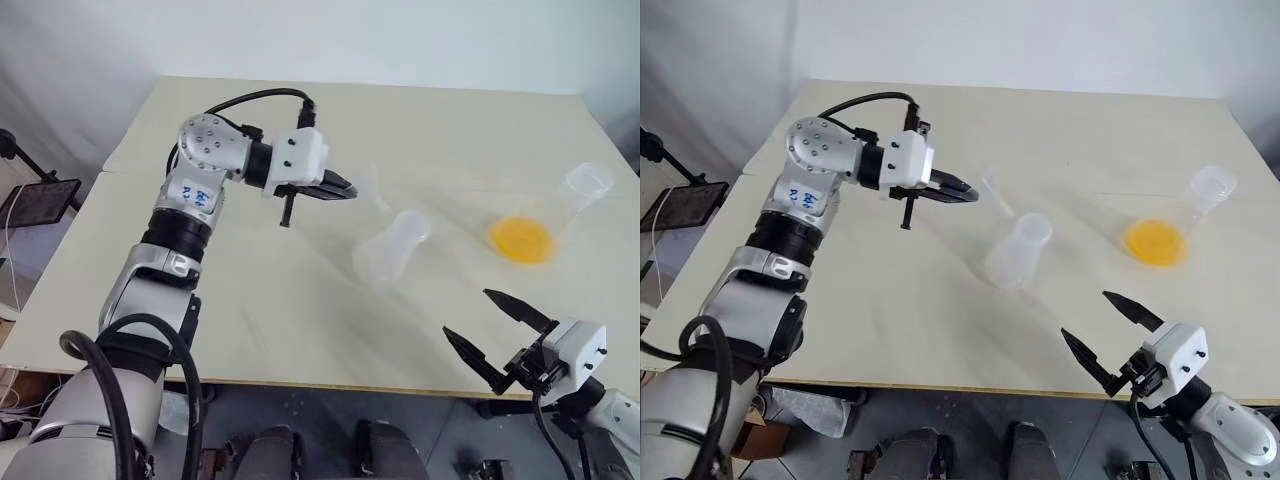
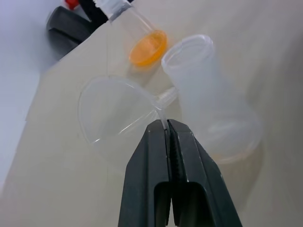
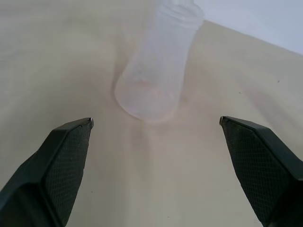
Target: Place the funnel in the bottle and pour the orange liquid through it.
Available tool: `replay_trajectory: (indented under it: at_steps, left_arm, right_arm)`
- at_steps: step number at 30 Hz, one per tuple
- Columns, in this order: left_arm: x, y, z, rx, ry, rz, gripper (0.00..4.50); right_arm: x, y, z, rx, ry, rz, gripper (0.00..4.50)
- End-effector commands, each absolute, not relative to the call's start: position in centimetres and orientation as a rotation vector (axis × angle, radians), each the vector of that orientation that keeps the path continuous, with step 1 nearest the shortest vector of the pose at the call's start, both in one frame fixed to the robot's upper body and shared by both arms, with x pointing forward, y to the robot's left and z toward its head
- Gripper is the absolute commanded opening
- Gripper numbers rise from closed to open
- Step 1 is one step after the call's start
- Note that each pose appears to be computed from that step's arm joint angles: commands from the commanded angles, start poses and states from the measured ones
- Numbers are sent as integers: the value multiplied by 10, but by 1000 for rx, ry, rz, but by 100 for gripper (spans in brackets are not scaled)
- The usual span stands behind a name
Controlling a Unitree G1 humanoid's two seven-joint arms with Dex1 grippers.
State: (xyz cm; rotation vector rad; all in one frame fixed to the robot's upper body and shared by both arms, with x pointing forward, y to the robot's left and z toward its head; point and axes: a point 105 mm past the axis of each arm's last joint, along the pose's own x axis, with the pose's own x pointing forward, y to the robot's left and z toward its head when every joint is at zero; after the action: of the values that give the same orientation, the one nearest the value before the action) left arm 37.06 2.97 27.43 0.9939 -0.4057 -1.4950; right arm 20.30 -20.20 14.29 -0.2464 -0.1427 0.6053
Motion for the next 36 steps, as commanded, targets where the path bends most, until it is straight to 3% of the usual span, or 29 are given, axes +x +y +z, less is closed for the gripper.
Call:
replay_trajectory:
  at_steps: [1, 16, 36]
  left_arm:
    - [370, 21, 292, 1051, -479, -1473, 1]
    - [366, 28, 308, 1151, -507, -1488, 1]
    - [359, 2, 282, 1261, -422, -1619, 1]
  right_arm:
    - [198, -194, 153, -260, -197, 599, 450]
    - [201, -190, 149, -248, -204, 593, 450]
    - [208, -188, 151, -252, -221, 603, 450]
